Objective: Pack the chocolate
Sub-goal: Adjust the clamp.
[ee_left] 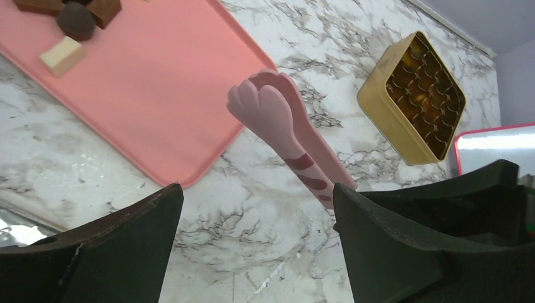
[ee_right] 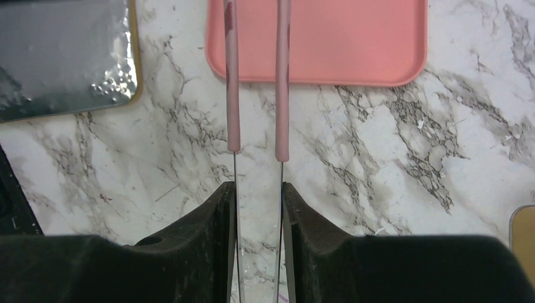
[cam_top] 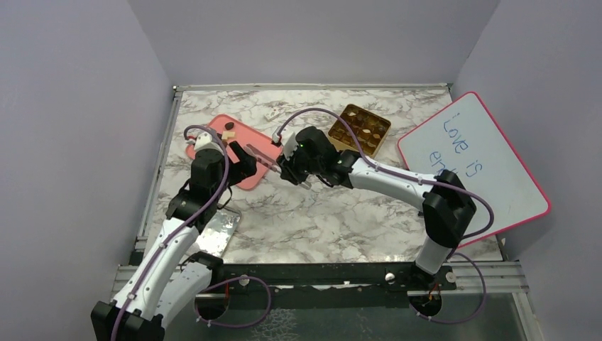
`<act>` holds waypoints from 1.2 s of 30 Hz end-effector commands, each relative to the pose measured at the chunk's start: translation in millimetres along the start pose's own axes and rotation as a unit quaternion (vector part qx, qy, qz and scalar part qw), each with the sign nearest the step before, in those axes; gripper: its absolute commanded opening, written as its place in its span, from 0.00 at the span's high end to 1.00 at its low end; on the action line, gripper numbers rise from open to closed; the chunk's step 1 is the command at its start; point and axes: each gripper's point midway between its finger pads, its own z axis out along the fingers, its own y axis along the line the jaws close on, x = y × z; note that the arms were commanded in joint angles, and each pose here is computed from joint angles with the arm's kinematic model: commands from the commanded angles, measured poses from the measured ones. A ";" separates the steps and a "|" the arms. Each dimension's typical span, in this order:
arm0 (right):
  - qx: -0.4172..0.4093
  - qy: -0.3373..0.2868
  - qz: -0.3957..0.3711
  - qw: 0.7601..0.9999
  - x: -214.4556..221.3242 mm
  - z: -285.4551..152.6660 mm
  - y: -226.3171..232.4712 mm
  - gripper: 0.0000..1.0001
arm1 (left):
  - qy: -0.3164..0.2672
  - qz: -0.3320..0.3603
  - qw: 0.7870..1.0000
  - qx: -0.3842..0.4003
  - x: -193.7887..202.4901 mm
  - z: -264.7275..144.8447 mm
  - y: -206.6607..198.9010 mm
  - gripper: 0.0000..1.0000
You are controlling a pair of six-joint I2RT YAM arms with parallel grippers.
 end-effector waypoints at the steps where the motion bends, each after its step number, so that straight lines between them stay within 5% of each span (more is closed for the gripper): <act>1: -0.019 -0.062 -0.023 0.998 -34.4 -17.1 16.3 0.66 | 0.021 -0.043 0.997 0.055 -2.3 14.1 -31.5 0.11; 8: -0.002 -0.101 -0.025 0.995 -49.7 -46.2 19.5 0.66 | 0.036 -0.033 0.998 -0.047 10.9 35.9 8.7 0.13; 15: 0.015 -0.119 -0.009 0.993 -50.5 -57.1 15.8 0.66 | 0.031 -0.044 0.998 -0.045 13.4 29.7 12.7 0.16; 20: 0.037 -0.100 0.016 0.994 -43.2 -47.6 7.8 0.66 | -0.053 -0.054 0.995 -0.062 -30.0 12.3 15.5 0.02; 25: 0.057 -0.083 0.025 0.995 -38.1 -35.3 -0.2 0.66 | -0.108 -0.019 0.989 -0.102 -66.3 7.0 23.9 0.01; 30: 0.070 -0.068 0.050 0.994 -31.5 -27.1 -4.4 0.65 | -0.088 0.017 0.978 -0.191 -67.5 46.5 61.4 0.01; 36: 0.077 -0.052 0.054 0.994 -20.6 -11.9 -7.6 0.64 | -0.012 -0.056 0.968 -0.245 -56.4 103.5 109.2 0.08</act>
